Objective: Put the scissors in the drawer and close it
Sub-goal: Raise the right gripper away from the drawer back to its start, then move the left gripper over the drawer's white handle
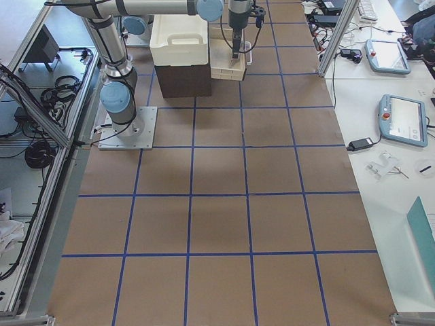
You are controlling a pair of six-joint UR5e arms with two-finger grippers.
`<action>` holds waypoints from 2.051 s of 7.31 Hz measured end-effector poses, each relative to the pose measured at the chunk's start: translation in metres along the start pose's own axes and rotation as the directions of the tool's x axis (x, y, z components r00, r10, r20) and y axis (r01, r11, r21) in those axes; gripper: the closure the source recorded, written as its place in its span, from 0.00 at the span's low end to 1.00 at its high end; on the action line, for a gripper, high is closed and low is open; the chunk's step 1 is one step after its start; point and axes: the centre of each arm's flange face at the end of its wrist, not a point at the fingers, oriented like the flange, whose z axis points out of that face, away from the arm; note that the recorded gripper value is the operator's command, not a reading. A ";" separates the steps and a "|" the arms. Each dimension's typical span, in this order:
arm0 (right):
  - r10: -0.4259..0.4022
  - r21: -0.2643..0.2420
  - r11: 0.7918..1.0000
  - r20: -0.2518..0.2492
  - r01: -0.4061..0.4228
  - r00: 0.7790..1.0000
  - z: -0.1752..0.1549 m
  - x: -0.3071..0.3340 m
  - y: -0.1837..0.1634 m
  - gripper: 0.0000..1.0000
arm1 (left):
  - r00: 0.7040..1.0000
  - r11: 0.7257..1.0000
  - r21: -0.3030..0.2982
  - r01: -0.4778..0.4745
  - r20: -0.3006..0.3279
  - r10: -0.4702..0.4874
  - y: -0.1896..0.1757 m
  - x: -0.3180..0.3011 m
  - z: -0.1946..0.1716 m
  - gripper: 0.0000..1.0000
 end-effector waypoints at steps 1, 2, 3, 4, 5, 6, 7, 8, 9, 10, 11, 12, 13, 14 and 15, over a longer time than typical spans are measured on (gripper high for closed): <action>-0.001 -0.002 1.000 0.000 0.001 1.000 -0.001 0.000 0.001 0.00 | 1.000 1.000 -0.001 0.000 0.000 0.000 0.000 0.000 0.000 0.00; -0.002 -0.002 1.000 0.001 0.002 1.000 -0.001 0.001 0.002 0.00 | 1.000 1.000 0.000 0.000 0.000 0.000 0.000 0.000 0.000 0.00; -0.001 -0.003 1.000 0.001 0.001 1.000 -0.001 0.002 0.002 0.00 | 1.000 1.000 0.001 -0.001 0.000 0.001 0.000 0.000 0.000 0.00; 0.000 -0.003 1.000 0.001 0.000 1.000 -0.001 0.002 0.002 0.00 | 1.000 1.000 0.000 0.000 0.000 0.000 0.000 0.000 0.000 0.00; 0.000 -0.003 1.000 0.000 0.000 1.000 -0.001 0.002 0.001 0.00 | 1.000 1.000 -0.001 0.000 0.000 0.000 0.000 0.000 0.001 0.00; 0.001 -0.005 1.000 0.000 -0.001 1.000 0.000 0.003 0.001 0.00 | 1.000 1.000 -0.004 -0.001 0.000 0.001 -0.001 0.000 0.002 0.00; 0.002 -0.006 1.000 -0.001 -0.002 1.000 0.000 0.003 0.001 0.00 | 1.000 1.000 0.004 -0.001 -0.002 0.001 -0.008 0.001 0.008 0.00; 0.002 -0.006 1.000 -0.003 -0.002 1.000 0.000 0.003 0.001 0.00 | 1.000 1.000 0.024 -0.005 -0.006 0.005 -0.024 0.004 0.021 0.00; -0.001 -0.007 1.000 -0.005 0.001 1.000 0.000 0.004 0.001 0.00 | 1.000 0.999 0.047 -0.011 -0.009 0.012 -0.045 0.009 0.041 0.00; -0.012 -0.006 1.000 -0.009 0.012 1.000 0.000 0.004 0.001 0.00 | 1.000 0.997 0.070 -0.019 -0.012 0.020 -0.069 0.016 0.059 0.00; -0.025 -0.005 1.000 -0.011 0.025 1.000 0.000 0.005 0.001 0.00 | 1.000 0.996 0.088 -0.025 -0.016 0.026 -0.095 0.025 0.071 0.00; -0.030 -0.005 1.000 -0.012 0.030 0.999 0.000 0.005 0.001 0.00 | 1.000 0.994 0.104 -0.022 -0.020 0.024 -0.122 0.033 0.086 0.00; -0.033 -0.004 0.999 -0.012 0.033 0.999 0.000 0.005 0.001 0.00 | 1.000 0.993 0.117 -0.017 -0.023 0.020 -0.144 0.045 0.107 0.00; -0.034 -0.003 0.999 -0.012 0.034 0.999 0.000 0.005 0.001 0.00 | 0.999 0.992 0.124 -0.020 -0.024 0.023 -0.158 0.061 0.133 0.00; -0.035 -0.003 0.999 -0.013 0.035 0.999 0.000 0.006 0.000 0.00 | 0.999 0.992 0.118 -0.032 -0.027 0.036 -0.167 0.081 0.164 0.00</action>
